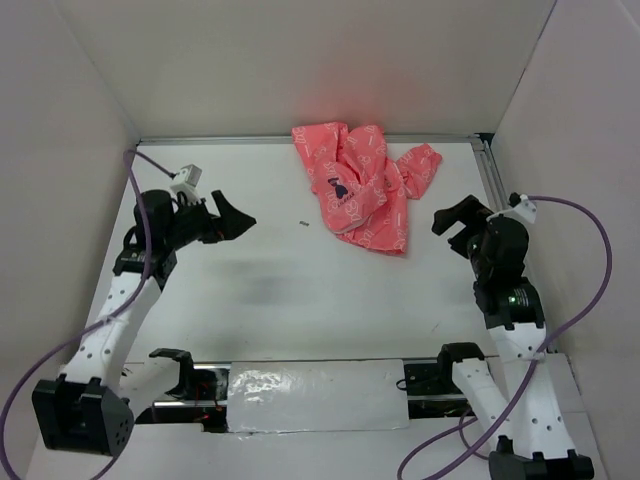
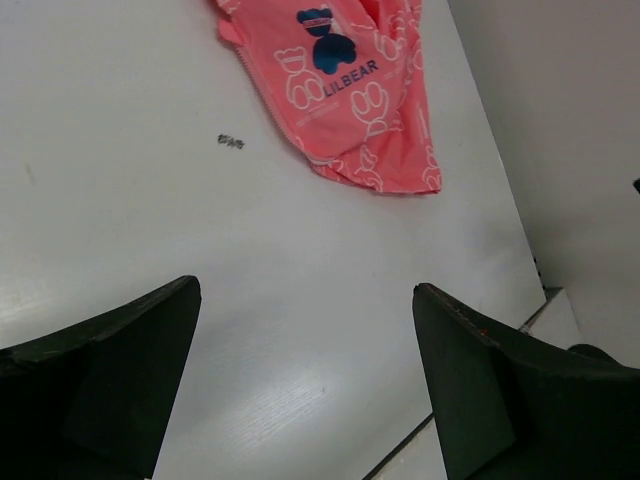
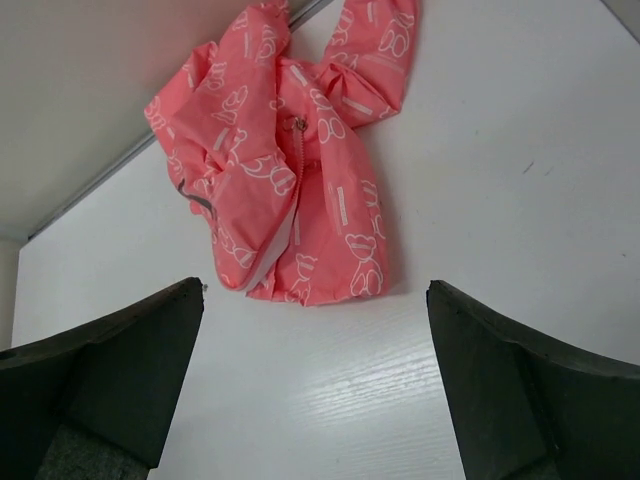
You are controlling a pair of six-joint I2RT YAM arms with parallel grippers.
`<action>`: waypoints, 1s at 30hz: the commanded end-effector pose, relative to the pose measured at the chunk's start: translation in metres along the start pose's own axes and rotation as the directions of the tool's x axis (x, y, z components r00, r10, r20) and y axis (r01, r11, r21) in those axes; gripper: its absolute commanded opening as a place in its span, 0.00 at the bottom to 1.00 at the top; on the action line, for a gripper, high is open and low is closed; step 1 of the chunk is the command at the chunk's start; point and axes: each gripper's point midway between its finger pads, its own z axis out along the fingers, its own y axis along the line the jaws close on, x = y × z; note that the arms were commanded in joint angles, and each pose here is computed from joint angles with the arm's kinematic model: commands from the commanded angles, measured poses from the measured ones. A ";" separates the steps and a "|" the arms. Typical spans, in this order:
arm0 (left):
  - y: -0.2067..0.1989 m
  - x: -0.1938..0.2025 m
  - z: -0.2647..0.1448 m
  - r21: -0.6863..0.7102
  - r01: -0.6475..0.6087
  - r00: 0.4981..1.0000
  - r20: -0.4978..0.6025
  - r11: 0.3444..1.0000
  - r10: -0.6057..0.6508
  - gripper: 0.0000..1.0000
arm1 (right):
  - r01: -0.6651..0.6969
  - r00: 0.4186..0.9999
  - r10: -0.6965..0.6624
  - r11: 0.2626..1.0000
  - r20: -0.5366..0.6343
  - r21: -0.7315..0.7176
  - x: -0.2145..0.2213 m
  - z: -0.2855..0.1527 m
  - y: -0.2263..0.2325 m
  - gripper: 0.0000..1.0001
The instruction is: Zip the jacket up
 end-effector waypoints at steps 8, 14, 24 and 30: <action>-0.062 -0.027 0.134 0.286 -0.176 0.955 -0.181 0.942 0.233 0.99 | 0.108 0.960 -0.091 0.993 -0.263 0.050 0.026 0.058 0.012 1.00; -0.074 -0.015 0.248 0.339 -0.148 0.909 -0.324 0.929 0.263 0.99 | 0.104 0.944 -0.076 0.992 -0.320 0.074 0.043 0.124 0.018 1.00; -0.104 0.035 0.339 0.435 -0.262 0.876 -0.267 0.862 0.401 0.99 | 0.115 0.876 -0.051 0.988 -0.479 0.106 0.098 0.218 0.004 0.99; -0.102 0.077 0.357 0.471 -0.236 0.852 -0.320 0.850 0.414 0.51 | 0.118 0.838 -0.021 0.983 -0.545 0.144 0.129 0.240 -0.004 0.94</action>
